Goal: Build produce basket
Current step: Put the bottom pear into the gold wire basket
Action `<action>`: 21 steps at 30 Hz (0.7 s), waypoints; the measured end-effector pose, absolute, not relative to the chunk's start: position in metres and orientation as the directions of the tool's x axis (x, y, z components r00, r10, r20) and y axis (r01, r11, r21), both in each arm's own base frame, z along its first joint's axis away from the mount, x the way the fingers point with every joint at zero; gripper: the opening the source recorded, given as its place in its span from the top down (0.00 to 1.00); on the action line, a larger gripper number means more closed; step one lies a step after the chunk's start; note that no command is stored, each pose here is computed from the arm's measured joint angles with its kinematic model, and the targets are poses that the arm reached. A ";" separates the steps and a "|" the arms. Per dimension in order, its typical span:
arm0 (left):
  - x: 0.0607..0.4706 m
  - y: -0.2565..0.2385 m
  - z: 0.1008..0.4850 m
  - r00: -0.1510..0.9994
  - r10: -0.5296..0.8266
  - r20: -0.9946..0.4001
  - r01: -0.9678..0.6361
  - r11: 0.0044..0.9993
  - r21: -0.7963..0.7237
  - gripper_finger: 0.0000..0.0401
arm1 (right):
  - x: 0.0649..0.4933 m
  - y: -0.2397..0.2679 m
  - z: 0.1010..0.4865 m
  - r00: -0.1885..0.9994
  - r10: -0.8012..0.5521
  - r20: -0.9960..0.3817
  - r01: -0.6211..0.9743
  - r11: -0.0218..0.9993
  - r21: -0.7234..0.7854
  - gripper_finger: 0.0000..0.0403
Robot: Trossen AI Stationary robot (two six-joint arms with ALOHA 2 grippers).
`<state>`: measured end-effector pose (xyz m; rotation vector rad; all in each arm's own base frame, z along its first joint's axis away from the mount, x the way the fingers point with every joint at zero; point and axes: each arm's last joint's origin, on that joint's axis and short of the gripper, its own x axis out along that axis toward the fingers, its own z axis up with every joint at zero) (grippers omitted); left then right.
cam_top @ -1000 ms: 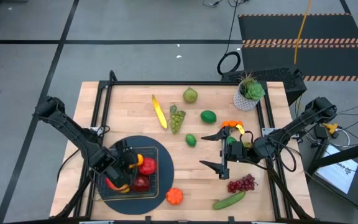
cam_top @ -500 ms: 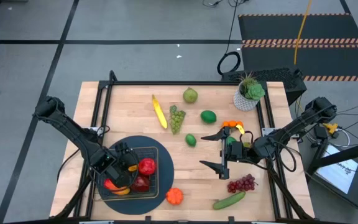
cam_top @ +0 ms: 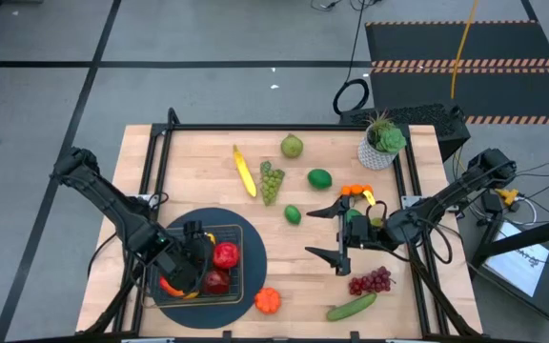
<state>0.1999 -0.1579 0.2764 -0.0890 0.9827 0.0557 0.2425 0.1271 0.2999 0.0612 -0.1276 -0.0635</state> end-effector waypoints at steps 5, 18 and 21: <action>0.202 -0.159 0.285 0.577 0.002 -0.817 -0.045 0.999 -0.030 0.32 | 0.243 0.127 0.298 0.992 -0.066 0.107 0.058 0.996 0.070 0.05; 0.201 -0.163 0.298 0.637 0.030 -0.770 0.037 0.997 0.070 0.41 | 0.243 0.128 0.278 0.995 -0.063 -0.073 0.068 0.995 0.069 0.05; 0.201 -0.163 0.299 0.640 0.036 -0.767 0.038 0.996 0.078 0.42 | 0.241 0.127 0.274 0.990 -0.066 -0.124 0.076 0.994 0.075 0.05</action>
